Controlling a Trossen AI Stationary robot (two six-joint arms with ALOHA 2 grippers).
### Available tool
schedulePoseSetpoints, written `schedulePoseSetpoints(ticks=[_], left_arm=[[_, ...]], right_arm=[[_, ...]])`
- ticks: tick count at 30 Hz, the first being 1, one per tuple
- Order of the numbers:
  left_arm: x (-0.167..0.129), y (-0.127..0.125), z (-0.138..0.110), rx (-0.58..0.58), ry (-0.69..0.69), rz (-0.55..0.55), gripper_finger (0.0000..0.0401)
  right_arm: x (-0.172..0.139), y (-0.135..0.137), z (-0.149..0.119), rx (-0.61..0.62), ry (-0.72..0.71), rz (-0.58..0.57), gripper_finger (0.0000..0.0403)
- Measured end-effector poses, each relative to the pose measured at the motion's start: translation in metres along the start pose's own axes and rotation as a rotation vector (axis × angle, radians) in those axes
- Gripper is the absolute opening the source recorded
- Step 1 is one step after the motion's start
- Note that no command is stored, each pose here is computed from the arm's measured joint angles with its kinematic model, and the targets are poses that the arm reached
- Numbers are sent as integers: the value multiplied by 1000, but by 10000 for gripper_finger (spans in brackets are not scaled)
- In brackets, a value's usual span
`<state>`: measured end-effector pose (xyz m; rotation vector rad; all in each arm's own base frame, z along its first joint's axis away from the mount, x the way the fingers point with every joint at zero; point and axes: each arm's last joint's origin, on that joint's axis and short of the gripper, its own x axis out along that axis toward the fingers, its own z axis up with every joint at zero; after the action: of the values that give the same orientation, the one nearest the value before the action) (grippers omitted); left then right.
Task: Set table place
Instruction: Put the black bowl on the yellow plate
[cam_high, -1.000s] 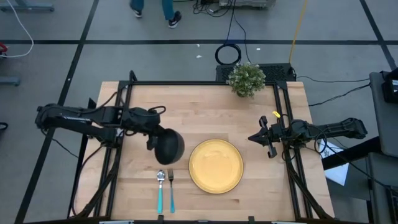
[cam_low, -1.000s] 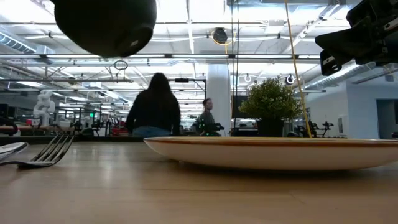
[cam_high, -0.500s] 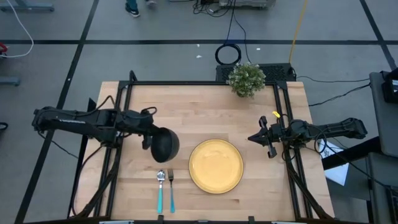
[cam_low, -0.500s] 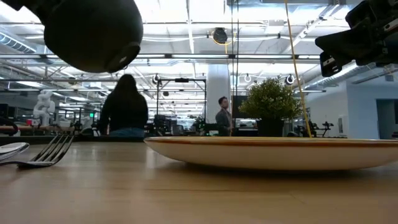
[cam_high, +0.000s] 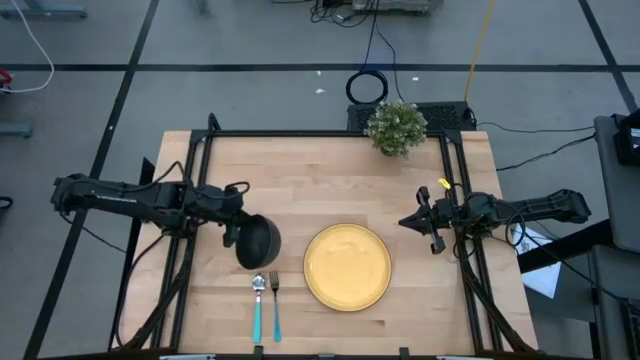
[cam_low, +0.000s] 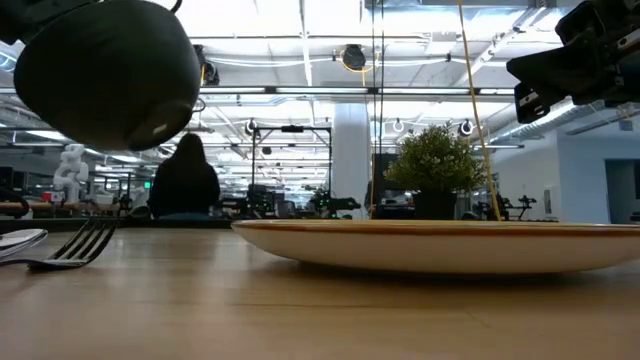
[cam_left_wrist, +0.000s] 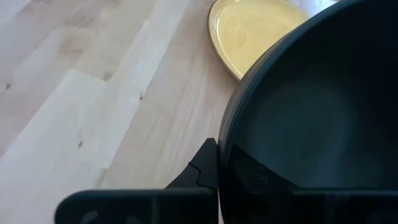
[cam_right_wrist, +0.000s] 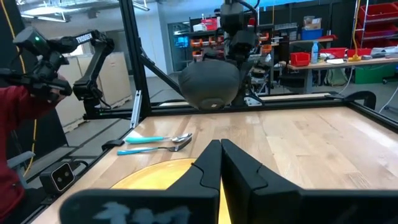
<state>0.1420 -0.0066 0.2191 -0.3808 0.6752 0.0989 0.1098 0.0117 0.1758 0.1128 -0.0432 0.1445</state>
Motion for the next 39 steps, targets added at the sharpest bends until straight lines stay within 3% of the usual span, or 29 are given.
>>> schedulePoseSetpoints(ticks=[16, 27, 39], left_arm=[[1, -1, 1, -13, -12, -11, 4], [23, -25, 32, 252, -231, -283, 4], [54, -23, 45, 255, -232, -285, 4]], right_arm=[[0, 0, 0, 0, -2, 0, 0], [0, 0, 1, -3, -8, 0, 0], [0, 0, 1, -12, -7, 0, 0]])
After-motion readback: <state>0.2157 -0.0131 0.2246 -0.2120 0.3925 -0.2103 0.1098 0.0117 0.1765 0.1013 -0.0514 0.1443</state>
